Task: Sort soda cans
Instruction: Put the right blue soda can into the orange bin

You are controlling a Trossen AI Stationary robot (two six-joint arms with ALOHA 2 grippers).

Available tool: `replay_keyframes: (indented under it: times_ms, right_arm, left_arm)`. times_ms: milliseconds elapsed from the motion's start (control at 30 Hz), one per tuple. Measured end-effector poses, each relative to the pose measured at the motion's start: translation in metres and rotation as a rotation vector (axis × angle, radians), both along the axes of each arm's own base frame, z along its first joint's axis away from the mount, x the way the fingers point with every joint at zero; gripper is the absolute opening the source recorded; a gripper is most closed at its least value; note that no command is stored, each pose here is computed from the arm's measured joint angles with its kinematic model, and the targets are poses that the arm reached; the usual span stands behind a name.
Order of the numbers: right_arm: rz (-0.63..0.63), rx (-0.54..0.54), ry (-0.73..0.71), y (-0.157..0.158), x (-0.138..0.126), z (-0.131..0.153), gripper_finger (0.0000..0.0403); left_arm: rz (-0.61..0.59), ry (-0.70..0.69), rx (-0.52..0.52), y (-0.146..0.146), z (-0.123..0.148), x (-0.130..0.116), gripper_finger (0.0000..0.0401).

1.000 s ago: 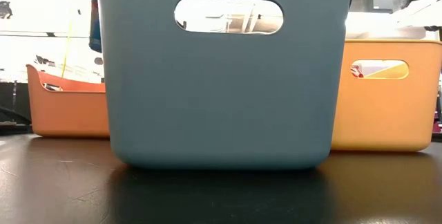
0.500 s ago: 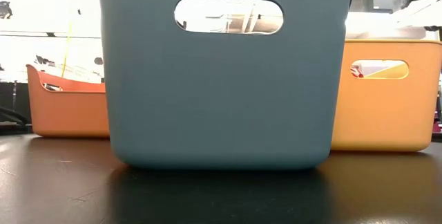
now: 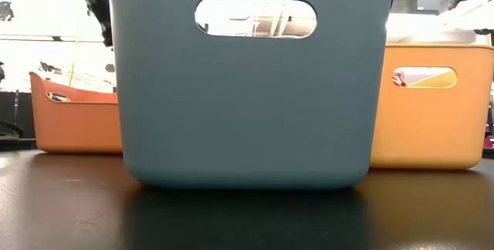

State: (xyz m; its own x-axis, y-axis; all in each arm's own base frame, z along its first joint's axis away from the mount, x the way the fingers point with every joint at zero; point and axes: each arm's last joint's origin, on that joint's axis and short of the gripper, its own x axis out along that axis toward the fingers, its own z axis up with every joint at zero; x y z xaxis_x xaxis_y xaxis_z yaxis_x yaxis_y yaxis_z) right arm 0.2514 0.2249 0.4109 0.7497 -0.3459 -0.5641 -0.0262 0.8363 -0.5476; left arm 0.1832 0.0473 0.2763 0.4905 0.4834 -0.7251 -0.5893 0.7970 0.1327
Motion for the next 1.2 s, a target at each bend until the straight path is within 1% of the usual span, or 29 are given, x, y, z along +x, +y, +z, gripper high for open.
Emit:
replay_keyframes:
  times_ms: [233, 400, 700, 900, 1033, 1200]
  right_arm:
    - [-0.014, 0.0, -0.001, -0.004, 0.004, 0.0, 0.0372]
    - [-0.007, 0.006, -0.004, -0.001, 0.001, 0.0, 0.0372]
    - [0.004, 0.016, -0.01, 0.003, -0.002, 0.0, 0.0372]
    - [-0.003, 0.024, -0.014, 0.003, -0.002, 0.0, 0.0372]
    - [-0.003, 0.024, -0.013, 0.003, -0.002, 0.0, 0.0372]
    - [-0.003, 0.024, -0.013, 0.003, -0.002, 0.0, 0.0372]
  left_arm:
    - [-0.034, -0.001, -0.056, 0.033, -0.01, 0.012, 0.0233]
    - [-0.054, 0.02, -0.085, 0.046, -0.02, 0.02, 0.0233]
    - [-0.076, 0.027, -0.128, 0.057, -0.035, 0.035, 0.0233]
    - [-0.077, 0.039, -0.131, 0.06, -0.039, 0.04, 0.0234]
    - [-0.073, 0.034, -0.123, 0.06, -0.038, 0.039, 0.0254]
    - [-0.067, 0.031, -0.117, 0.059, -0.036, 0.036, 0.0261]
